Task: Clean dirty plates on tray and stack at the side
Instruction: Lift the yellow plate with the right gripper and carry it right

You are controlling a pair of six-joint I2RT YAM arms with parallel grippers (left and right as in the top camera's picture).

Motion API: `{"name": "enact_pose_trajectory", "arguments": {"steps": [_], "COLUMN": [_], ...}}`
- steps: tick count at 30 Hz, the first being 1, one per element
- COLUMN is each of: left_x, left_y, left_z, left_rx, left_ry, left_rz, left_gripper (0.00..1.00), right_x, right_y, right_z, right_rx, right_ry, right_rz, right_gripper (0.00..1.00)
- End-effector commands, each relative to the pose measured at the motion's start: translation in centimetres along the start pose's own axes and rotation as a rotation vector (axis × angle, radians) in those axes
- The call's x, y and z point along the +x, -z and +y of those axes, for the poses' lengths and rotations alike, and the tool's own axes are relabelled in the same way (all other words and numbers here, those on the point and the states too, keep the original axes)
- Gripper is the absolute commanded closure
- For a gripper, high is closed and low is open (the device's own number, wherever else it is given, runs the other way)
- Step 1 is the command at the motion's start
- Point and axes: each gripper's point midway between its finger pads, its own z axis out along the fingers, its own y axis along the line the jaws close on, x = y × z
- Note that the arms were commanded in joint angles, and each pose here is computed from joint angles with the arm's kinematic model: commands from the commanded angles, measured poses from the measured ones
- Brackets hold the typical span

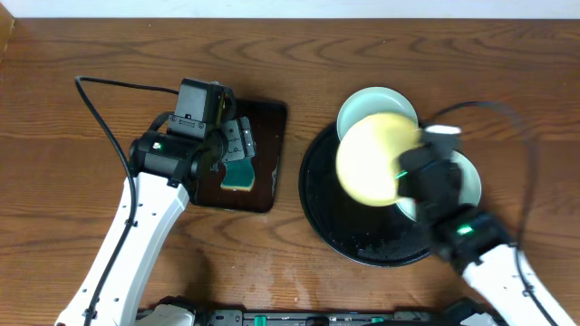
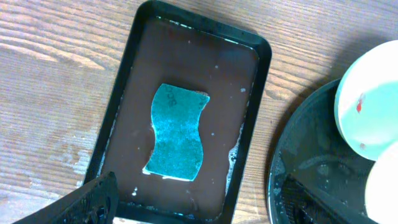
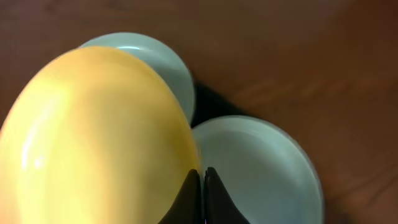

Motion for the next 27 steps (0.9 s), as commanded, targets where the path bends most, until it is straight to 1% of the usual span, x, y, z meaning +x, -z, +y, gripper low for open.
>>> {"name": "enact_pose_trajectory", "arguments": {"steps": [1,3,5,10,13,15,18,21,27], "left_x": [-0.5,-0.5,-0.5,-0.5,-0.5,-0.5,-0.6,-0.5,-0.5], "left_y": [0.4,0.4,0.4,0.4,0.4,0.4,0.4,0.4,0.4], "left_z": [-0.1,-0.1,-0.1,-0.1,-0.1,-0.1,-0.1,-0.1,-0.1], "left_rx": [0.003,0.003,0.003,0.003,0.003,0.003,0.003,0.003,0.003], "left_ry": [-0.007,-0.007,-0.007,-0.007,-0.007,-0.007,-0.007,-0.007,-0.007], "left_rz": [-0.015,-0.015,-0.015,-0.015,-0.015,-0.015,-0.015,-0.015,-0.015], "left_gripper": [0.16,0.16,0.16,0.16,0.15,0.16,0.16,0.16,0.15], "right_x": [-0.8,-1.1,-1.2,-0.4,0.9,2.0,3.5,5.6,9.8], "right_y": [-0.7,-1.5,-2.2,-2.7,-3.1,-3.5,-4.7,-6.6,-10.1], "right_z": [-1.8,-4.7,-8.6,-18.7,-24.8,-27.4,-30.4,-31.8,-31.6], "right_rx": [-0.166,-0.152,-0.105,0.117,0.26,0.336,0.404,0.432,0.437], "right_ry": [-0.321,-0.427,-0.545,-0.775,-0.894,-0.959,-1.011,-1.043,-1.056], "right_rz": [0.101,0.119,0.119,0.063,0.028,0.022,0.023,0.072,0.216], "right_gripper": [0.99,0.99,0.99,0.99,0.99,0.99,0.99,0.99,0.99]}}
